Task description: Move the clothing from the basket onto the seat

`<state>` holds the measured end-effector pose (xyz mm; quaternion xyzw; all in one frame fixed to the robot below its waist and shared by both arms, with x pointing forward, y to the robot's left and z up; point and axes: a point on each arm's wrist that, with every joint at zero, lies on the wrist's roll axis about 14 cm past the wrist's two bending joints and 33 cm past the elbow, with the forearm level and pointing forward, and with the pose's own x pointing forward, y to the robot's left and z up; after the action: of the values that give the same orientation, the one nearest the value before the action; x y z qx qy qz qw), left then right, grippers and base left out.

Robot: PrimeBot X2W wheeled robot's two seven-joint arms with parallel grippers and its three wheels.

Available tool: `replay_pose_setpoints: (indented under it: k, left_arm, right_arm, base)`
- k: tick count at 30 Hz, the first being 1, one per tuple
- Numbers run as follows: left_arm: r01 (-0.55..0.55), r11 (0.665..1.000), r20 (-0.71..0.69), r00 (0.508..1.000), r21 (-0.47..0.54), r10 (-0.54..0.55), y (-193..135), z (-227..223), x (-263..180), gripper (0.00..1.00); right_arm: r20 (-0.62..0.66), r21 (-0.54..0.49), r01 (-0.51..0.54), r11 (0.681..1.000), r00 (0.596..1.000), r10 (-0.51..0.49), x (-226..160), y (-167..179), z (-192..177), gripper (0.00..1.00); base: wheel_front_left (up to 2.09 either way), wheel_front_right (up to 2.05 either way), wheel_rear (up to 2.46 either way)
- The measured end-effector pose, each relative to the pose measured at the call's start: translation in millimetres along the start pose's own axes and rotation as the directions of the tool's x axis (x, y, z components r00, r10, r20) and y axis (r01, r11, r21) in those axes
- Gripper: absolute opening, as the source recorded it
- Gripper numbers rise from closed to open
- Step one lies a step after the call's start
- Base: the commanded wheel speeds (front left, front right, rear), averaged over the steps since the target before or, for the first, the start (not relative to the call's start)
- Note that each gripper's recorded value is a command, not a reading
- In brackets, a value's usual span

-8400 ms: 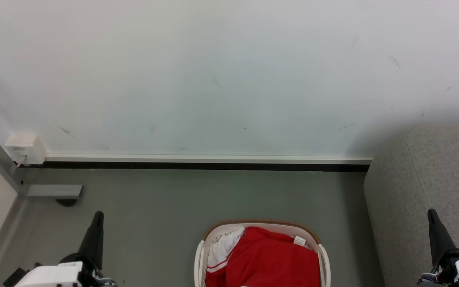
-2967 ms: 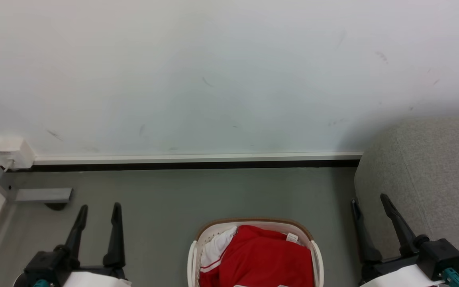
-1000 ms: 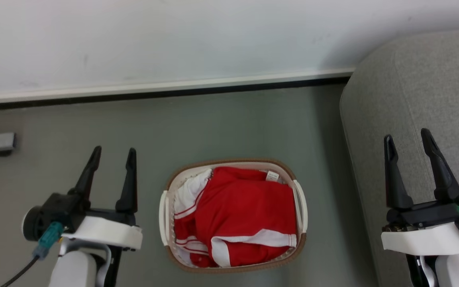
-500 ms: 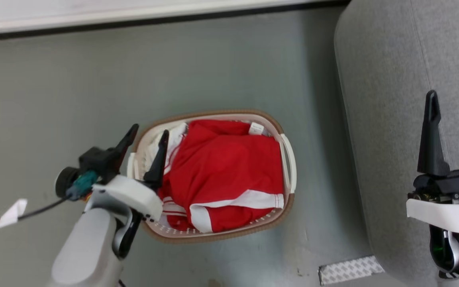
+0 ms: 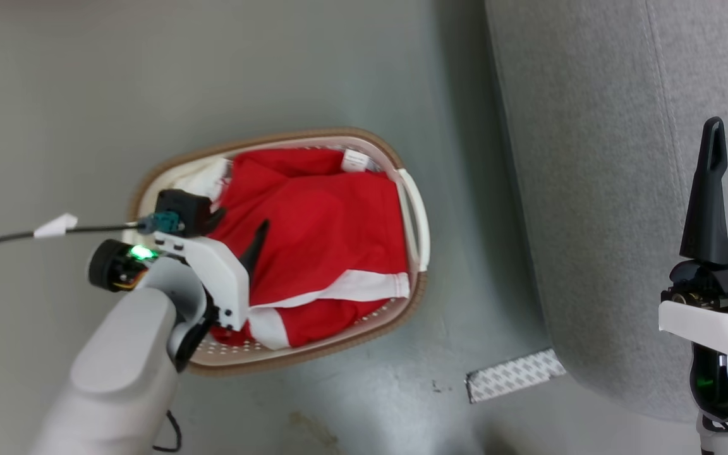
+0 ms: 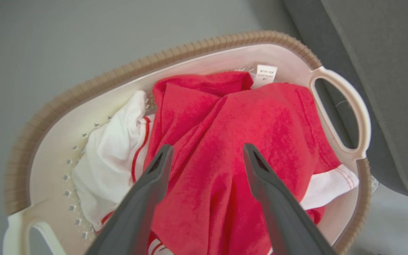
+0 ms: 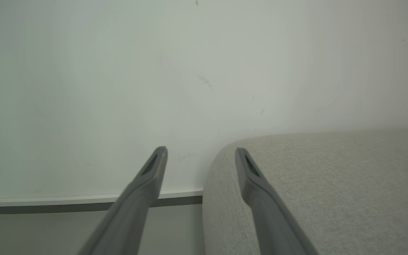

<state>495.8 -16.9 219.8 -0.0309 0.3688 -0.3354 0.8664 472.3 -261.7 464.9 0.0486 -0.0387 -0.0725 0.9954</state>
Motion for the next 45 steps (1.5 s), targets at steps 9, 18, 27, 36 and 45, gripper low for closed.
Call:
replay_pose_setpoints:
  k: [9,18,27,36,45]
  left_arm:
    - [0.051,0.999,-0.265,0.963,0.002,-0.049,-5.4,-54.2,33.1,1.00]
    - [0.111,0.993,-0.390,0.917,0.048,-0.084,-15.2,-86.0,54.6,0.46]
    - [0.118,0.991,-0.306,0.948,0.068,-0.092,-21.0,-68.2,54.7,0.00]
    - [0.145,0.988,-0.121,0.983,0.050,-0.138,-59.0,-18.5,17.3,0.00]
    - [0.144,0.987,0.116,0.982,0.064,-0.151,-92.8,48.5,-46.4,0.00]
  right_arm:
    - [-0.035,-0.009,0.037,0.999,0.999,-0.037,-0.8,-14.7,-12.6,1.00]
    - [-0.072,-0.018,0.058,0.998,0.996,-0.059,-2.4,-23.2,-25.5,1.00]
    - [-0.061,-0.013,0.072,0.997,0.996,-0.073,-4.5,-27.4,-18.6,1.00]
    - [0.021,-0.028,0.034,0.999,0.999,-0.033,-7.7,-14.5,20.0,1.00]
    - [0.107,-0.028,-0.027,0.999,0.994,0.030,-25.1,9.4,62.6,1.00]
  base:
    - [0.00,0.00,0.00]
    - [0.00,0.00,0.00]
    - [0.00,0.00,0.00]
    - [0.00,0.00,0.00]
    - [0.00,0.00,0.00]
